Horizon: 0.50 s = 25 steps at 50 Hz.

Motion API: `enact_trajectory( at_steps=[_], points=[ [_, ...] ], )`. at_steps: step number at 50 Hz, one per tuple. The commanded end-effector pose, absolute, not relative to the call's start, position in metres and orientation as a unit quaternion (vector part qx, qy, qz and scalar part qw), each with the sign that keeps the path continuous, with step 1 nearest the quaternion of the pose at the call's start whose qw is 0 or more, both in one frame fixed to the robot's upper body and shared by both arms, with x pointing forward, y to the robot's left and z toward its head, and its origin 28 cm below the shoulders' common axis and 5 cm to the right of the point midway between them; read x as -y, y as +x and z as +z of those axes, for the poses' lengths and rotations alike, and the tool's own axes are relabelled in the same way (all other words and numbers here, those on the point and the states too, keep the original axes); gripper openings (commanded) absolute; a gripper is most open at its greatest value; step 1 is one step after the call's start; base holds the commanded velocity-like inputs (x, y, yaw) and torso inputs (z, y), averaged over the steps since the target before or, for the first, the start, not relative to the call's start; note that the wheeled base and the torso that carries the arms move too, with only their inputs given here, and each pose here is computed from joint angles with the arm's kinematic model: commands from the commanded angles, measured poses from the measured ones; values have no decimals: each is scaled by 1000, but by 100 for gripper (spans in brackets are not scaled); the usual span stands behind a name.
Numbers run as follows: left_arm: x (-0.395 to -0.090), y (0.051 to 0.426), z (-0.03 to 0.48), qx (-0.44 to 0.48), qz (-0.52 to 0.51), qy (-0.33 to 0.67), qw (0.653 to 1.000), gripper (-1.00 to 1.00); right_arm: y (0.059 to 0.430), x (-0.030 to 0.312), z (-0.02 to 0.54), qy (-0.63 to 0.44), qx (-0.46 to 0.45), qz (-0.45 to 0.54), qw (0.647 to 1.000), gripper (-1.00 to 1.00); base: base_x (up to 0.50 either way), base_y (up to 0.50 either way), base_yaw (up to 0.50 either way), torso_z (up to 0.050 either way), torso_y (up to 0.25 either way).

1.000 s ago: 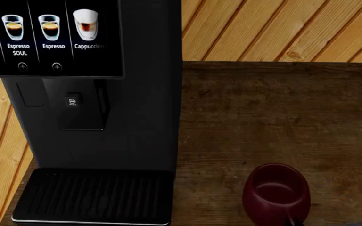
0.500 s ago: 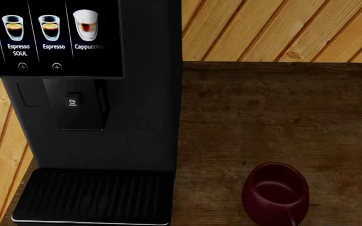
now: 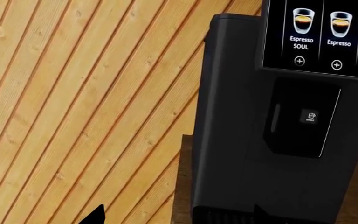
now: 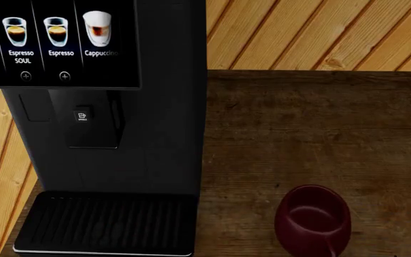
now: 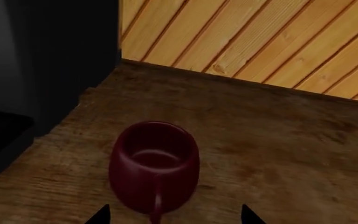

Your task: Pick the mug from under the coffee machine dispenser and place it on the counter.

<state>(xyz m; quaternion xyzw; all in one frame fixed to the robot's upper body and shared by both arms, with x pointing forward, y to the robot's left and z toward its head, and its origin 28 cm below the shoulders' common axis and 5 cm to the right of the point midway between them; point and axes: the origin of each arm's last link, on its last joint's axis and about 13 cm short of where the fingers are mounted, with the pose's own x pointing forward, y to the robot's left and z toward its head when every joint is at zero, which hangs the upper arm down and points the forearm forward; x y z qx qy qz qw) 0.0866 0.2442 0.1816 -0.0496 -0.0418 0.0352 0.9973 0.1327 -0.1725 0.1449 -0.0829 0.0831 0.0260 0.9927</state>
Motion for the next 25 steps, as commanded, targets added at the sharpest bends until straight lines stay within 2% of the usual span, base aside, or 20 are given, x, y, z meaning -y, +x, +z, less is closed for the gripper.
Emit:
enact_trajectory(
  at_steps=[1,25],
  points=[
    [-245,87,182,42,36,-50,997,100,120,174,169,-85,-45,17,995,100,0,0,0,0,0],
    [-246,89,185,46,36,-49,997,100,104,156,203,-77,30,8,997,100,0,0,0,0,0]
  ],
)
